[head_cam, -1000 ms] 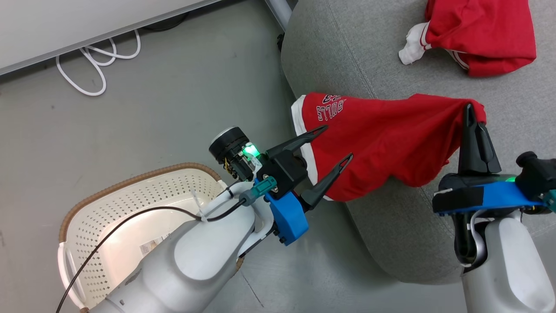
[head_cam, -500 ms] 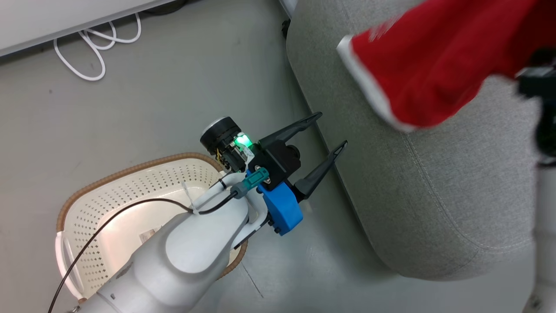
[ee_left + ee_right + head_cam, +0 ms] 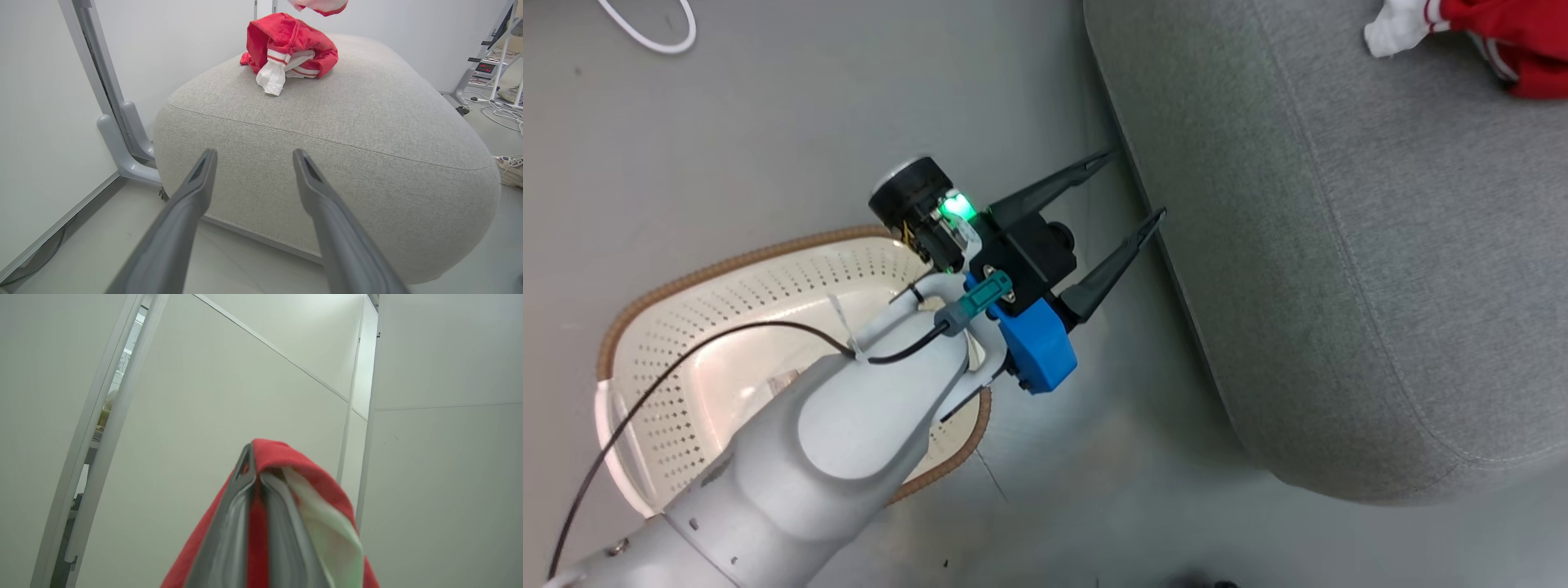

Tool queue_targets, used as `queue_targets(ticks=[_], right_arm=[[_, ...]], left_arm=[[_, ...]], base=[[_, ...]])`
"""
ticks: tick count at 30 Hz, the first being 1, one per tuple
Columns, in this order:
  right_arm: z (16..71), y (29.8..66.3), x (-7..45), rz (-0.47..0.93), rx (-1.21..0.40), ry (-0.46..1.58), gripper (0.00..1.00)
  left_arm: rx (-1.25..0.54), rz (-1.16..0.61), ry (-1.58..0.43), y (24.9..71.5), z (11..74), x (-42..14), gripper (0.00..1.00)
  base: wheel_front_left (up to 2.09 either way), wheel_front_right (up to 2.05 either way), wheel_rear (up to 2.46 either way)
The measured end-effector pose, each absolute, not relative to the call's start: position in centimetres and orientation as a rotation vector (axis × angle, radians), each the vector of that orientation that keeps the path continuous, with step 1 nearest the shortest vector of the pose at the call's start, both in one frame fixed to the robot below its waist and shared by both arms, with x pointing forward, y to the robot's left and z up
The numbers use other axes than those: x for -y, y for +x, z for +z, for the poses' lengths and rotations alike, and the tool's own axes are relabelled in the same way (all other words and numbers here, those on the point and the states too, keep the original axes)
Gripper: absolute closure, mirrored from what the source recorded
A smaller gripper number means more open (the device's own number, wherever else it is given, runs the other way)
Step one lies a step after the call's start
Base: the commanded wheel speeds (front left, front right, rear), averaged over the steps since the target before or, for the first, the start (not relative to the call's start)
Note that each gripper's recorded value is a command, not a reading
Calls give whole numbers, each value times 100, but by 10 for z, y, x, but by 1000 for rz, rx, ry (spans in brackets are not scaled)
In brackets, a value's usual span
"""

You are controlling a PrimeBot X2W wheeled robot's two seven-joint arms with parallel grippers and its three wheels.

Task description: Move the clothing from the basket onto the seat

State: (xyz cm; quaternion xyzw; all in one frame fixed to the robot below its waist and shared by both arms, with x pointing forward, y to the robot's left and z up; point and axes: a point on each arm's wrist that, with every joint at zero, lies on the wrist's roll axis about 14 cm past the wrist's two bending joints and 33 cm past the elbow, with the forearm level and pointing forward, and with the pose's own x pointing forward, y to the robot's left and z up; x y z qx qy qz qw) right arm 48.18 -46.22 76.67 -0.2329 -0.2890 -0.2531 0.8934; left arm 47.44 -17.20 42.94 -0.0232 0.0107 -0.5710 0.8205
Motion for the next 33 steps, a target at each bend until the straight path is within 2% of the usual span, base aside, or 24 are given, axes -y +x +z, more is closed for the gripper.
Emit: queue_targets(ticks=[5,12,20,24,28,29,30,33], right_arm=[[718,502,481,-558,472,-475,100],[619,531,485,-566,257,-429,100],[513,533,479,-592,30,-367,100],[484,526,472,-591,-47,-357,100],[487,518,472,-608,-37,-341,99],[491,516,473,-612,-28,-341,66],[493,512,474,-617,-24,-339,0],[501,496,474,-628,-7,-334,0]], left_arm=[[-36,-1207,-56,488,411,169,0],[-67,-1211,-82,496,385,169,0],[-102,-1193,-90,500,362,161,0],[-101,-1181,-82,503,363,157,0],[-85,-1174,-81,503,371,155,0],[-82,-1172,-81,503,373,155,0],[-75,-1169,-81,502,377,155,0],[-56,-1163,-94,499,390,156,0]], base=[[0,0,0],[0,0,0],[0,0,0],[0,0,0],[0,0,0],[0,0,0],[0,0,0],[0,0,0]])
